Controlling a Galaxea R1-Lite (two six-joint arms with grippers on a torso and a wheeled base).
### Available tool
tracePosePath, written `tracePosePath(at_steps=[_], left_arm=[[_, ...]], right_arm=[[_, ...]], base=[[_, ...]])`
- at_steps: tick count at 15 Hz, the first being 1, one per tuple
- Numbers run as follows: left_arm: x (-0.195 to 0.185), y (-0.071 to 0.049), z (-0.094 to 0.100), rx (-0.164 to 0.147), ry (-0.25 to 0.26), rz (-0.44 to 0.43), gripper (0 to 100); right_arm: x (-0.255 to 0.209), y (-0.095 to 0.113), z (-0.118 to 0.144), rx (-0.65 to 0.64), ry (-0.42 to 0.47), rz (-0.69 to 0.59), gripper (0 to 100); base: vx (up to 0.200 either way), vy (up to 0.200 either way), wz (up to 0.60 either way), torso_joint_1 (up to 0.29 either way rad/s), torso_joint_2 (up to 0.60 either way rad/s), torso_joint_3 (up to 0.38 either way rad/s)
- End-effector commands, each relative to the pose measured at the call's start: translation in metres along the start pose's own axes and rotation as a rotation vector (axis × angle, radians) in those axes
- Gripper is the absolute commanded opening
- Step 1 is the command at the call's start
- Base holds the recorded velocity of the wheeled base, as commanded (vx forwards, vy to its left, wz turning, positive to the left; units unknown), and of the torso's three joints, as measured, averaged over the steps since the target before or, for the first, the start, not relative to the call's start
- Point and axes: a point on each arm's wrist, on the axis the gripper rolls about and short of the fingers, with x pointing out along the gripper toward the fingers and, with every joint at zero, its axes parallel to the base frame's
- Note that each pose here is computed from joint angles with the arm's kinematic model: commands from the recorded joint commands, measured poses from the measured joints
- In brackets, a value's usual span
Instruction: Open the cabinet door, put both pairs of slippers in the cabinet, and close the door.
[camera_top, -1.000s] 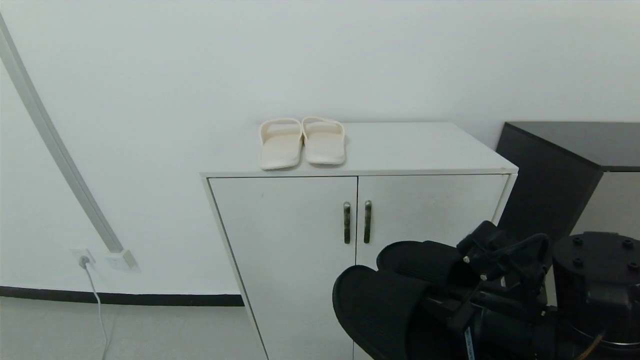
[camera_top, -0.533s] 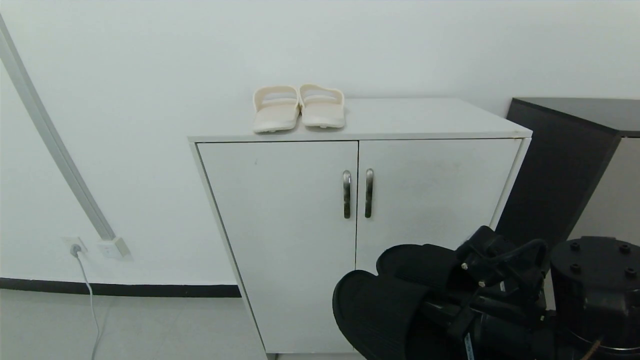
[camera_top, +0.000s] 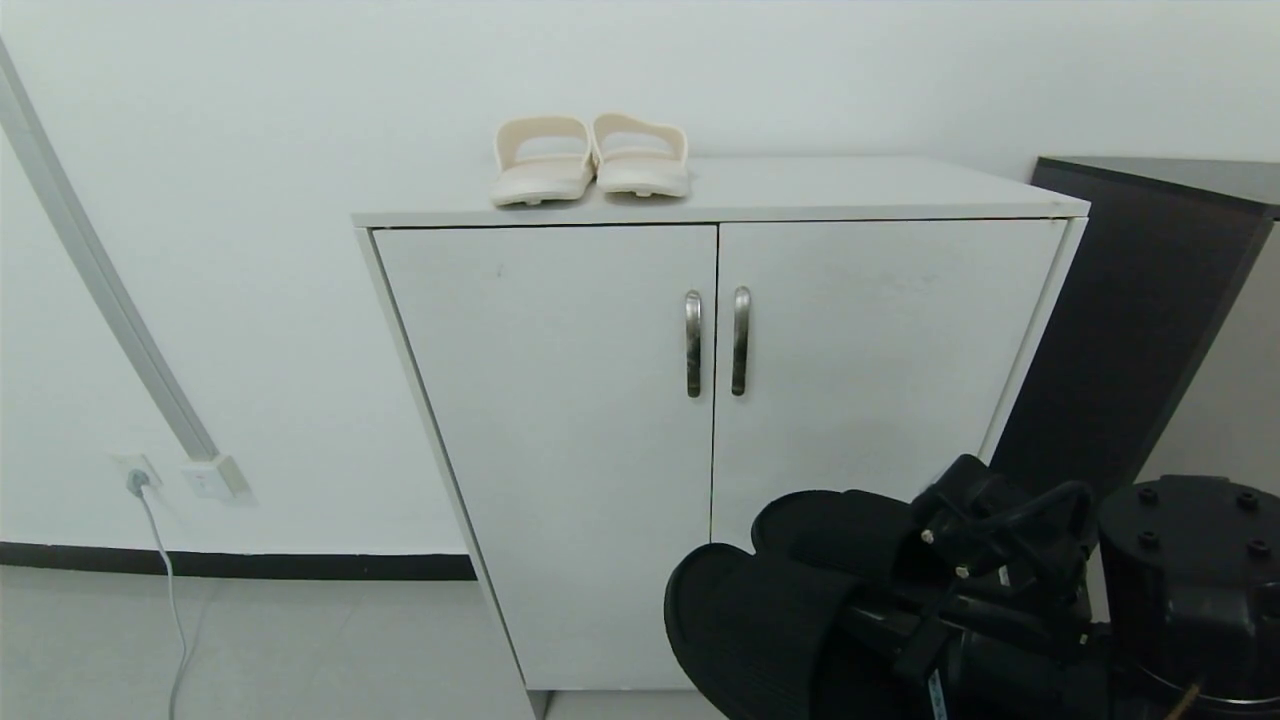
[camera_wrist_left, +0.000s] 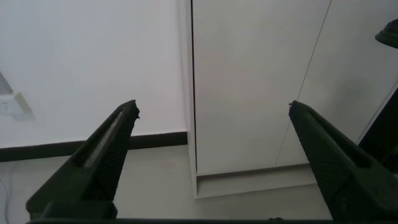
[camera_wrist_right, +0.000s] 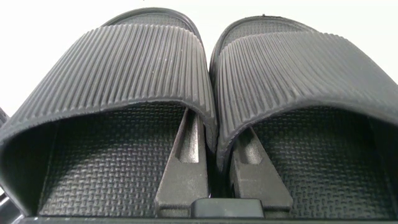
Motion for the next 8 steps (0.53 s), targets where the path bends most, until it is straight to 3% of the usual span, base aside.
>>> tracePosePath(at_steps=[1, 8], left_arm=[[0.0005, 0.0000, 0.0001, -0.001, 0.007, 0.000, 100], [0.0039, 0.0004, 0.0025, -0.009, 0.048, -0.007, 100]], right_arm=[[0.0009, 0.0001, -0.0006, 0.000, 0.004, 0.000, 0], [0.0024, 0.0000, -0.0039, -0.004, 0.017, -0.003, 0]], base=[[0.000, 0.000, 0.00, 0.000, 0.00, 0.000], [0.000, 0.000, 0.00, -0.008, 0.03, 0.033]])
